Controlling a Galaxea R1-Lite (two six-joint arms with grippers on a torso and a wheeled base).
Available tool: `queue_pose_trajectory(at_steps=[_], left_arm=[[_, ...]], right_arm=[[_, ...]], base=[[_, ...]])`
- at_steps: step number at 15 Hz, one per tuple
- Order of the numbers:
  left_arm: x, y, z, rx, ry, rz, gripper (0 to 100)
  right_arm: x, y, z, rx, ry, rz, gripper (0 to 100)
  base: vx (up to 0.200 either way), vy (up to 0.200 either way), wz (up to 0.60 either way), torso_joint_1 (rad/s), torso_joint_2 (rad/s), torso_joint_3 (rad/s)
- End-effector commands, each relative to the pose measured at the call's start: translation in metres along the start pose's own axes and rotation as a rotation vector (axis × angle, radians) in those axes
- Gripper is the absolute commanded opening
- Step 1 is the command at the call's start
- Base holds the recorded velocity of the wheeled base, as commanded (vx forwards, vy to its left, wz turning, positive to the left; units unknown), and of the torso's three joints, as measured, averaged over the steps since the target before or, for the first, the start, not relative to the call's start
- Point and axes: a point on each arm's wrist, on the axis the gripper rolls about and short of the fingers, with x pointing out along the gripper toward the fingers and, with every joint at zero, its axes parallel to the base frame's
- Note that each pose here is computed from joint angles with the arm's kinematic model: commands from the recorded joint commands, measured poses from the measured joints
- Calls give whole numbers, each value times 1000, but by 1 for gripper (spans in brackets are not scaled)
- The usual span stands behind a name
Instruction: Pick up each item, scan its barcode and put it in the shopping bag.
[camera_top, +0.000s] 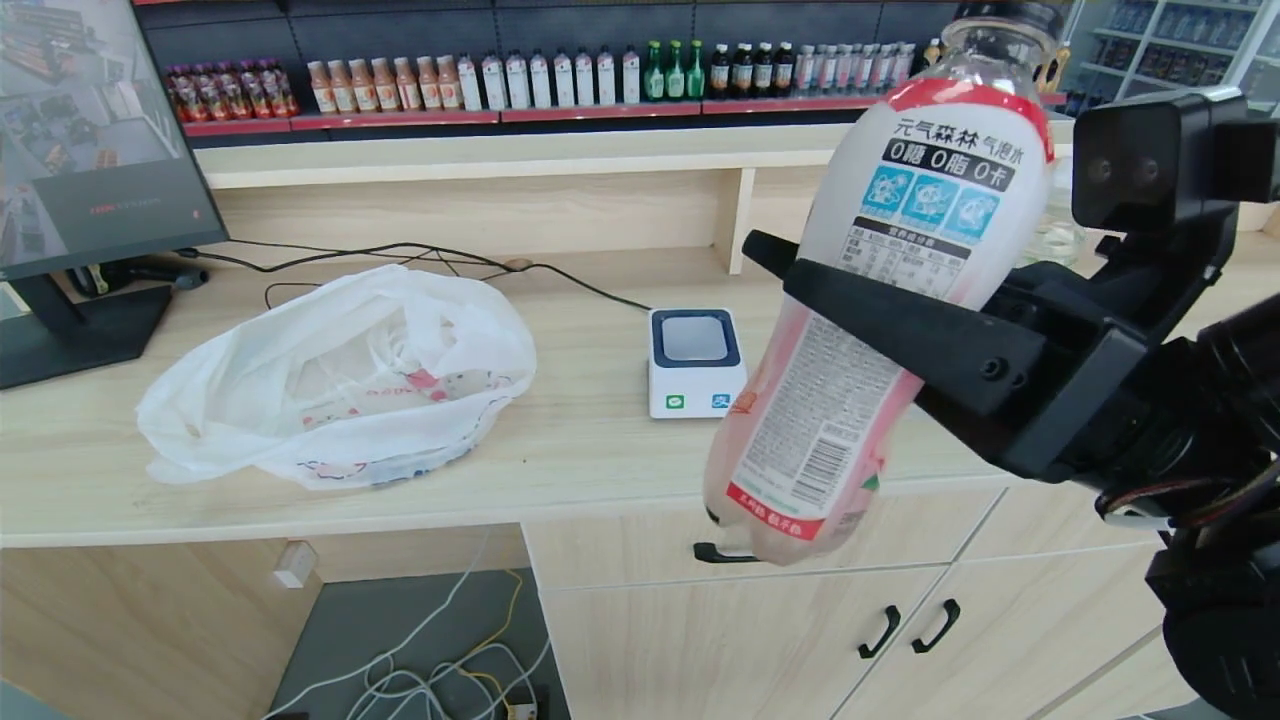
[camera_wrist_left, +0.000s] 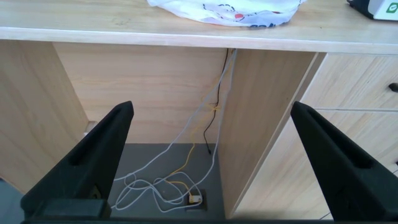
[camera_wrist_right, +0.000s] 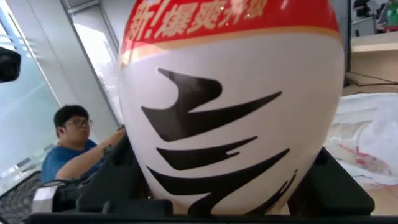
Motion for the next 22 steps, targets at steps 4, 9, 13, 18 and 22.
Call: queue_pose_trajectory(at_steps=[4, 9, 13, 18, 22], left_arm=[[0, 0, 0, 0, 0, 1, 100], [0, 0, 0, 0, 0, 1, 100], [0, 0, 0, 0, 0, 1, 100], [0, 0, 0, 1, 0, -2, 100], [0, 0, 0, 0, 0, -1, 100]], right_arm=[[-15, -16, -6, -215, 9, -122, 0], [-35, -7, -12, -355, -44, -466, 0], [-51, -1, -23, -415, -1, -621, 0], [-53, -7, -28, -453, 2, -752, 0], [-54, -2, -24, -460, -11, -747, 0]], base=[[0, 0, 0, 0, 0, 0], [0, 0, 0, 0, 0, 0], [0, 0, 0, 0, 0, 0], [0, 0, 0, 0, 0, 0], [0, 0, 0, 0, 0, 0]])
